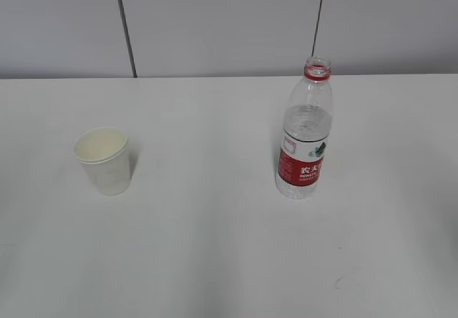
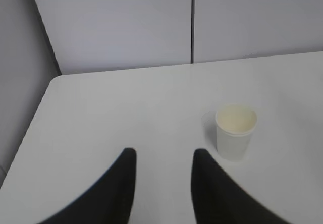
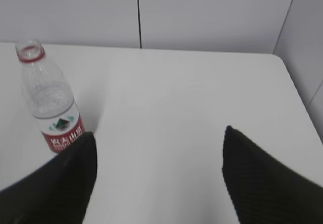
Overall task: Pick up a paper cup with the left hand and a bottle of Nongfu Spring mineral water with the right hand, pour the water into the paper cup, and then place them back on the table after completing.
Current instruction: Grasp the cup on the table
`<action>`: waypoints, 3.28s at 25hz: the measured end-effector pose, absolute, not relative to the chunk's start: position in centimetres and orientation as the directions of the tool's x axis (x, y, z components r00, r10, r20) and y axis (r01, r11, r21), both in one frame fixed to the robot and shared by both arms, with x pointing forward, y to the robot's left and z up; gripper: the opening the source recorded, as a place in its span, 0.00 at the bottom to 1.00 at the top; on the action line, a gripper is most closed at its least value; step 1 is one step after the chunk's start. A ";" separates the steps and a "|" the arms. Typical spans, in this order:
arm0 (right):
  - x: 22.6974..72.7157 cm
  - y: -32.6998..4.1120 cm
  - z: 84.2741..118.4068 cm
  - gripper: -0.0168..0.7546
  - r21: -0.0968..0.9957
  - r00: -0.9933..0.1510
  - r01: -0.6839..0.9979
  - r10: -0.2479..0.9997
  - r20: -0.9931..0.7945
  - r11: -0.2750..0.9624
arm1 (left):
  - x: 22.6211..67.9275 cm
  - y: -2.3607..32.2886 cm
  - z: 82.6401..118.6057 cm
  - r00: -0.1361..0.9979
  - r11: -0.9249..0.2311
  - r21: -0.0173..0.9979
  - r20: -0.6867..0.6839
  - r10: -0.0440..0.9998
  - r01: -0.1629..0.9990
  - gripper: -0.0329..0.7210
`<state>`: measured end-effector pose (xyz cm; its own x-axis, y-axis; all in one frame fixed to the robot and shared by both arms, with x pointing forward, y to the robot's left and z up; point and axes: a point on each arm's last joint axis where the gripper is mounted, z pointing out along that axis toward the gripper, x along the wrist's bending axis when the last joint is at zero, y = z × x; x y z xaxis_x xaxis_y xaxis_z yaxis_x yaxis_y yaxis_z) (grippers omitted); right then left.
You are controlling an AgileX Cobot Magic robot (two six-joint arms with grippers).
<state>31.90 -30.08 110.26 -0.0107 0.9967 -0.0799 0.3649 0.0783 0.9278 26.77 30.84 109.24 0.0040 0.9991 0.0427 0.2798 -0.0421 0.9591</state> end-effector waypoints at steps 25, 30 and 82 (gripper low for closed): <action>39.2 -28.6 110.2 0.76 0.964 -0.069 0.261 0.997 -0.031 0.048 | 41.0 28.1 101.4 0.116 0.056 0.988 -0.073 0.991 0.144 0.36; 39.7 -28.6 109.9 0.76 0.958 -0.067 0.282 0.997 -0.024 0.042 | 39.5 28.3 98.8 0.109 0.085 0.978 -0.107 0.988 0.191 0.36; 45.4 -27.0 108.0 0.76 0.995 -0.158 0.103 0.987 0.030 -0.013 | 44.9 25.1 88.2 0.374 -0.035 0.921 -0.123 0.919 0.389 0.82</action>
<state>45.40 -27.04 108.04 -0.1581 0.9870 0.0296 0.1031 -0.0133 0.9946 44.91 25.14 88.21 0.3740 0.9192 -0.1234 0.3889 -0.0346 0.9206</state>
